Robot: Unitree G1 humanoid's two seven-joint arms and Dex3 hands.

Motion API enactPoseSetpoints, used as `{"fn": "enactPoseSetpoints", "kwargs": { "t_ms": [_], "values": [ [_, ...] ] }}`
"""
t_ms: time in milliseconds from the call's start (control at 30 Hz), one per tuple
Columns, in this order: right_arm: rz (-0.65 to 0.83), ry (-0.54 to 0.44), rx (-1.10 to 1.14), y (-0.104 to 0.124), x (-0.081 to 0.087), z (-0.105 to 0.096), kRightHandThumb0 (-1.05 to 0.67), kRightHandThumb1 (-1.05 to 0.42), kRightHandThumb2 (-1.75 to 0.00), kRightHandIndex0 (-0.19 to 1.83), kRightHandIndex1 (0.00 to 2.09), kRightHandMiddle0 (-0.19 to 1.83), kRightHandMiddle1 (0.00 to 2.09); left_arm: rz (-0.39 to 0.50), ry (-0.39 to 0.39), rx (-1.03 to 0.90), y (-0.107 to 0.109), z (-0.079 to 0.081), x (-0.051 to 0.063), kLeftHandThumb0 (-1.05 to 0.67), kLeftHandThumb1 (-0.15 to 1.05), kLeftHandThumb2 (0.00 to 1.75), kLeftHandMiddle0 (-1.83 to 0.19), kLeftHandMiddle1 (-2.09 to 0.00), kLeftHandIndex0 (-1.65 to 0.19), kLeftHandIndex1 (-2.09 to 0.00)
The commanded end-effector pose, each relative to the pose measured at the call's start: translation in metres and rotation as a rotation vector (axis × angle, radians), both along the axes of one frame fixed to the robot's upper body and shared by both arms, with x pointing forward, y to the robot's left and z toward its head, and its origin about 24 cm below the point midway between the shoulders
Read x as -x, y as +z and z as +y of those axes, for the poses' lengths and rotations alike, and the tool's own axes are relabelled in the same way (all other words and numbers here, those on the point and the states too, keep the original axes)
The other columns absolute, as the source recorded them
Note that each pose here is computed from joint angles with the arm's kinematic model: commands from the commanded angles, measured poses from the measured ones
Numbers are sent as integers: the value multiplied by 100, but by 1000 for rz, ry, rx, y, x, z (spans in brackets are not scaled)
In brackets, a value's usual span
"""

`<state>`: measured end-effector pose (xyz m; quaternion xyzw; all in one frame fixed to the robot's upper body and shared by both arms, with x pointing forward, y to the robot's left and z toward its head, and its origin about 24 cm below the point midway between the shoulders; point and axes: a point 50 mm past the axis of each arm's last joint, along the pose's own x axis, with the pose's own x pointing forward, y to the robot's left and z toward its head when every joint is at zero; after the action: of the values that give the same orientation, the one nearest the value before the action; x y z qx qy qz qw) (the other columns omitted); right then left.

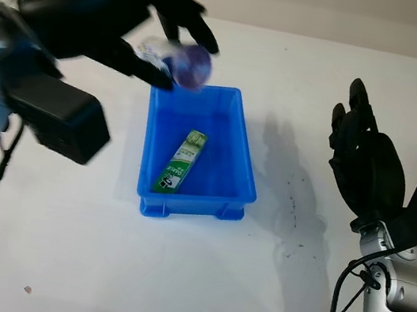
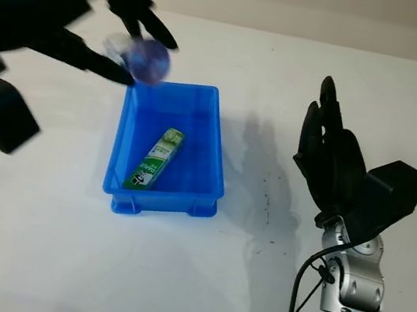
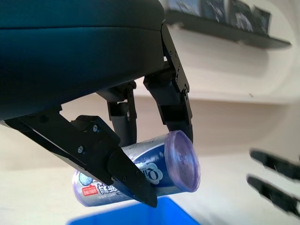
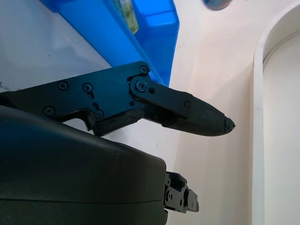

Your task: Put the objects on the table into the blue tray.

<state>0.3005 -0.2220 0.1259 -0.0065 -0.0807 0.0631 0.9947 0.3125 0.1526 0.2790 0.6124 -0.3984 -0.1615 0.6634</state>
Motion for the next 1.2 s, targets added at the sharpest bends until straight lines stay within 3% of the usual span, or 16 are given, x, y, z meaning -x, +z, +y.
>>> {"fn": "enactPoseSetpoints", "kwargs": {
  "t_ms": [0,167,300,333,400,500,667,867,967,1033,1100,1167],
  "values": [
    [-16,-14,4,3,2,-2,-76,-105,-73,-19,0,-19,0,-1,-29,-23,-3,-10,-5,-10,90,6,-61,-112,-68,-94],
    [-15,-18,11,4,3,-2,-76,-105,-73,-19,0,-19,0,67,-58,-42,-30,-14,-20,-1,89,5,-56,-85,-55,-109],
    [-16,-17,10,4,4,-2,-76,-105,-73,-19,0,-19,0,128,-72,-34,-48,-13,-25,-6,90,6,-45,-97,-42,-109],
    [-17,-18,11,4,4,-2,-76,-105,-73,-19,0,-19,0,125,-70,-88,-51,-13,-24,-7,89,5,-41,-84,-36,-100],
    [-19,-17,13,5,4,-2,-75,-105,-72,-19,0,-19,0,123,-56,-184,-54,-13,-23,-28,84,5,-24,-30,-21,-51],
    [-19,-16,9,5,4,-2,-76,-105,-72,-19,0,-19,0,166,-28,-226,-55,-11,-22,-50,80,5,3,-4,-7,-15],
    [-18,-4,8,4,3,-1,-75,-105,-72,-19,0,-19,0,245,9,-173,-45,-5,-19,-68,83,6,18,0,7,-3],
    [-16,1,12,6,2,0,-75,-105,-73,-19,0,-19,0,416,-9,108,-30,16,-13,-72,87,8,19,0,16,-1],
    [-22,4,14,7,1,1,-75,-105,-74,-19,0,-19,0,438,4,237,-28,28,-11,-87,102,24,19,0,19,0],
    [-21,4,10,7,0,1,-75,-105,-74,-19,0,-19,0,445,-2,350,-31,34,-10,-87,104,36,19,0,19,0],
    [-20,3,5,7,-1,3,-75,-105,-74,-19,0,-19,0,395,30,477,-35,45,-7,-88,105,50,18,-1,19,-1],
    [-20,11,-3,7,-1,4,-74,-105,-74,-19,0,-19,0,360,14,646,-39,54,-3,-86,105,60,17,-3,18,-2]
  ]
}}
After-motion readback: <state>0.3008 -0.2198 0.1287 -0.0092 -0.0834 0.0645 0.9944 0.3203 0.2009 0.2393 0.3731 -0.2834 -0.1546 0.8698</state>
